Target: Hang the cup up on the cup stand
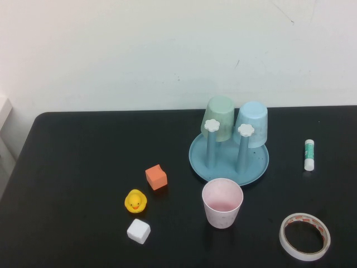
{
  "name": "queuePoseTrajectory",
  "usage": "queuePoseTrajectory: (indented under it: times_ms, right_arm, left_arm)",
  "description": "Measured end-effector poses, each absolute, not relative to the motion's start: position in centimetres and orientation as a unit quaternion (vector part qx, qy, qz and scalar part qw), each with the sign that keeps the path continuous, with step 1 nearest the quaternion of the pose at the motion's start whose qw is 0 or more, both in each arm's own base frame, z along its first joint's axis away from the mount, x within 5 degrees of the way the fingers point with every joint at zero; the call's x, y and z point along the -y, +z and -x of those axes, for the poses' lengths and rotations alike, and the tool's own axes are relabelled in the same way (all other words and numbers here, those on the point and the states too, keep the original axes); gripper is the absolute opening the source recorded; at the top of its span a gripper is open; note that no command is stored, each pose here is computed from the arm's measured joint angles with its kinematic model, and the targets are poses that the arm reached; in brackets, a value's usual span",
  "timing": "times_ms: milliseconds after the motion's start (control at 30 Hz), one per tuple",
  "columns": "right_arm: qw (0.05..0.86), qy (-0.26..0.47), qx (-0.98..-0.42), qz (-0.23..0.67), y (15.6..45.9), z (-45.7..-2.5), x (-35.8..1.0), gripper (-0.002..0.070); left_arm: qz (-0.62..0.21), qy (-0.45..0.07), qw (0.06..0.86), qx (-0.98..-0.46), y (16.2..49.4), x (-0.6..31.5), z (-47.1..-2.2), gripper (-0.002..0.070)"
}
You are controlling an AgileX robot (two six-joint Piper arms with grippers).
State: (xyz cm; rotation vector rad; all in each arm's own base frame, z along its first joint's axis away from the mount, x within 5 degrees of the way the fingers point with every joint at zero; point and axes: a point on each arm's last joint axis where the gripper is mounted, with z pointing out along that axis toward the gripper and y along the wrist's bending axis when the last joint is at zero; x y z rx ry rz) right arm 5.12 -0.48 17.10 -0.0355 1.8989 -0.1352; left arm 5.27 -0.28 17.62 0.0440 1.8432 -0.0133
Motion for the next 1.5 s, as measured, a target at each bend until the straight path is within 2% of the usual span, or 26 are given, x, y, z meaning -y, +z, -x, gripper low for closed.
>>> queuePoseTrajectory:
  times_ms: [1500]
  right_arm:
    - [0.579, -0.074, -0.811, 0.025, 17.12, -5.11, 0.62, -0.0001]
  left_arm:
    - [-0.019, -0.006, 0.604, -0.796, 17.62, 0.28, -5.27, -0.0001]
